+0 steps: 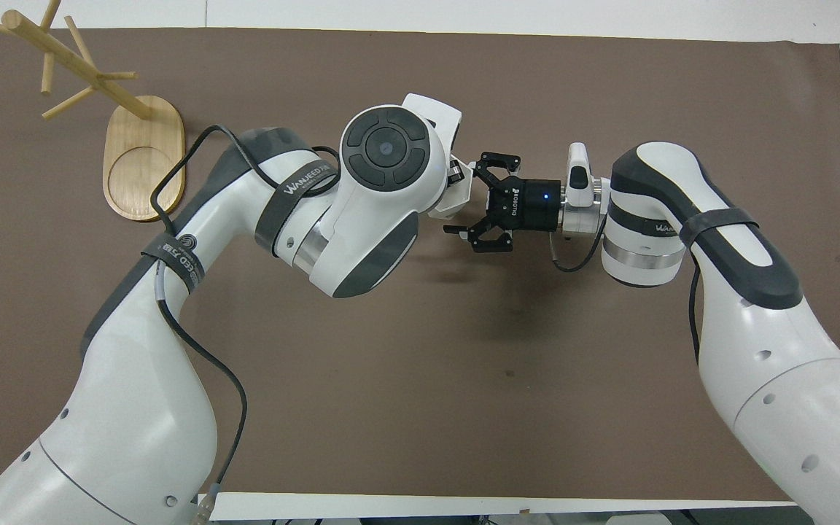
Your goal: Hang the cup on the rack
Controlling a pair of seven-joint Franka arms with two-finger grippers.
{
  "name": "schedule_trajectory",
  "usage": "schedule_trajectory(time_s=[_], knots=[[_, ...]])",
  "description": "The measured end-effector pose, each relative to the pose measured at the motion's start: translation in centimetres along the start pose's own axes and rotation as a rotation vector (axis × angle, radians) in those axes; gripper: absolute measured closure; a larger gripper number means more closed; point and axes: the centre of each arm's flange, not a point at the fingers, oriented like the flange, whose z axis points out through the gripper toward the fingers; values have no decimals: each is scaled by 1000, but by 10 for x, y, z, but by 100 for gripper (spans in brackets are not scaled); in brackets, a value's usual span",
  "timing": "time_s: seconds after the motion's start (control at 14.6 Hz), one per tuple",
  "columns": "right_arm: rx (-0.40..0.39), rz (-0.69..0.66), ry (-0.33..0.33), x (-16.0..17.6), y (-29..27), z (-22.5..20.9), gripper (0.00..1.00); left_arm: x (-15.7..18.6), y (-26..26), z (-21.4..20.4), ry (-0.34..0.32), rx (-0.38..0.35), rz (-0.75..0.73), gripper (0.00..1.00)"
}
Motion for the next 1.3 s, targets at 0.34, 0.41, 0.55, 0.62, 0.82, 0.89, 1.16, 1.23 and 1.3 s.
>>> schedule_trajectory(time_s=[0.34, 0.41, 0.55, 0.62, 0.82, 0.89, 1.16, 1.23, 1.3], knots=[[14, 2, -22, -7, 18, -61, 1, 43, -28, -30, 83, 31, -48, 89], [35, 21, -39, -12, 23, -90, 1, 58, -42, -34, 95, 55, -74, 89], [81, 69, -106, -16, 29, -159, 1, 90, -82, -40, 121, 93, -114, 89], [90, 96, -171, -10, 30, -196, 1, 108, -107, -46, 134, 97, -116, 89], [63, 208, -452, 57, 12, -291, 1, 159, -181, -53, 181, 63, -110, 89], [32, 257, -563, 92, -1, -310, 1, 172, -202, -50, 187, 42, -95, 89], [-192, 428, -910, 224, -64, -330, 1, 202, -254, -37, 127, -61, -18, 89], [-248, 474, -967, 245, -79, -327, 1, 206, -262, -37, 125, -61, -6, 89], [-296, 526, -1011, 262, -89, -326, 1, 210, -267, -37, 126, -60, 1, 89]])
